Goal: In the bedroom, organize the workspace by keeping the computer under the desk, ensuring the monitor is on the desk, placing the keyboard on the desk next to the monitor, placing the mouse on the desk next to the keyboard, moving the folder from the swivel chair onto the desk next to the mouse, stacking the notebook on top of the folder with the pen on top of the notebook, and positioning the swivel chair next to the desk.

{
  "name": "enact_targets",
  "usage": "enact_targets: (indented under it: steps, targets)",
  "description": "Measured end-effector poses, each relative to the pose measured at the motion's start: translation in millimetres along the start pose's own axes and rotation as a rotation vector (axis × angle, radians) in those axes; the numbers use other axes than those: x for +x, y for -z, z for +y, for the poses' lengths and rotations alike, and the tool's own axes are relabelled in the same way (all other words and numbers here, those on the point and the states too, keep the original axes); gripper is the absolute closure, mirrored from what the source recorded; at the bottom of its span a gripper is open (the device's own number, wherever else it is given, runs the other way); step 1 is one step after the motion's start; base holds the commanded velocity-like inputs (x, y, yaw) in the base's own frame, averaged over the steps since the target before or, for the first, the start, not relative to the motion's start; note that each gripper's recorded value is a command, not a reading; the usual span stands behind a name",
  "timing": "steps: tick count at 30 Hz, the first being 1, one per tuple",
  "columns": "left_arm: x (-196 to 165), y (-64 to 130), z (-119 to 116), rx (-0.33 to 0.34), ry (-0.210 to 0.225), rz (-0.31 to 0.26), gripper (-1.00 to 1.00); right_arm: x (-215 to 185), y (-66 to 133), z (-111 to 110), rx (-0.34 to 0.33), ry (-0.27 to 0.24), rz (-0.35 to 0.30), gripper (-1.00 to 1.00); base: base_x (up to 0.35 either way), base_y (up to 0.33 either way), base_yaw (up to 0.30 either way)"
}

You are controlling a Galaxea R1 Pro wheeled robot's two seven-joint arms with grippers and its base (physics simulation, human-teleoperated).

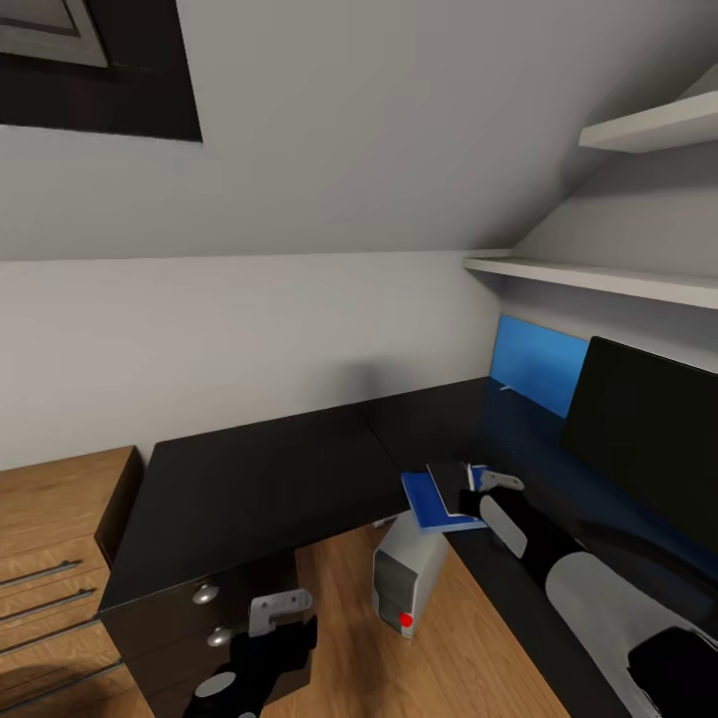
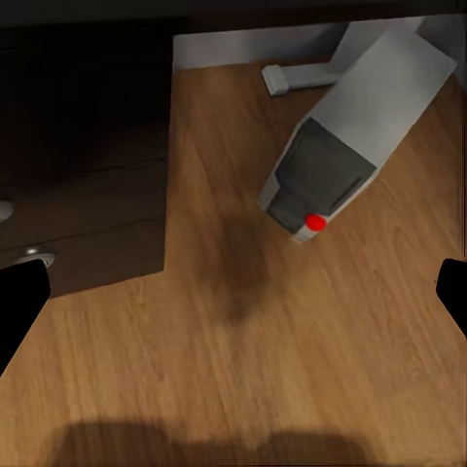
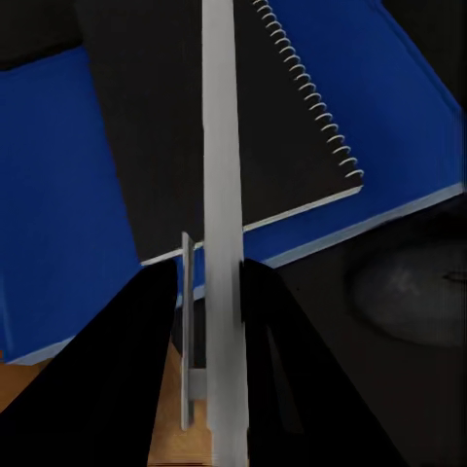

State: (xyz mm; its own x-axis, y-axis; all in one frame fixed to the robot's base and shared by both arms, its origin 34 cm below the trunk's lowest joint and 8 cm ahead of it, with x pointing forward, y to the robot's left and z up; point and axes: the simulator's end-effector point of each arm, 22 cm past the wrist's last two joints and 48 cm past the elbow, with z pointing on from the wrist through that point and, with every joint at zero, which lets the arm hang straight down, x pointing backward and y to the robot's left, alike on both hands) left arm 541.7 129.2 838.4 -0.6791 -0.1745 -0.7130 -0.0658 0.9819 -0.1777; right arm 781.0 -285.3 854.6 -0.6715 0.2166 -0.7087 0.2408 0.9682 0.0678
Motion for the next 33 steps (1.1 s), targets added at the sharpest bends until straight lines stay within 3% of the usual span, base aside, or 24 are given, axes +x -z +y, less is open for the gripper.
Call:
enact_targets:
  steps: [12,20,23,27,33]
  targets:
    - [7.9,2.5,-8.0,0.015,-0.011,0.005,-1.00,0.7,-2.4,-1.1,-0.007,-0.004,0.000,1.00,0.000,0.000,0.000]
    - [47.8,7.7,7.1,-0.010,-0.014,0.064,-1.00,-1.6,-1.8,0.2,-0.010,-0.005,-0.007,1.00,0.000,0.000,0.000]
    - [68.3,8.8,17.4,-0.028,-0.012,0.088,-1.00,-2.5,-1.6,0.7,-0.011,-0.005,-0.008,1.00,0.000,0.000,0.000]
    - [123.2,-1.8,53.0,-0.101,-0.013,0.141,-1.00,-5.8,-0.3,3.1,-0.017,-0.005,-0.016,1.00,0.000,0.000,0.000]
    - [152.8,-9.9,75.2,-0.153,-0.006,0.143,-1.00,-10.0,1.4,6.2,-0.024,-0.002,-0.027,1.00,0.000,0.000,0.000]
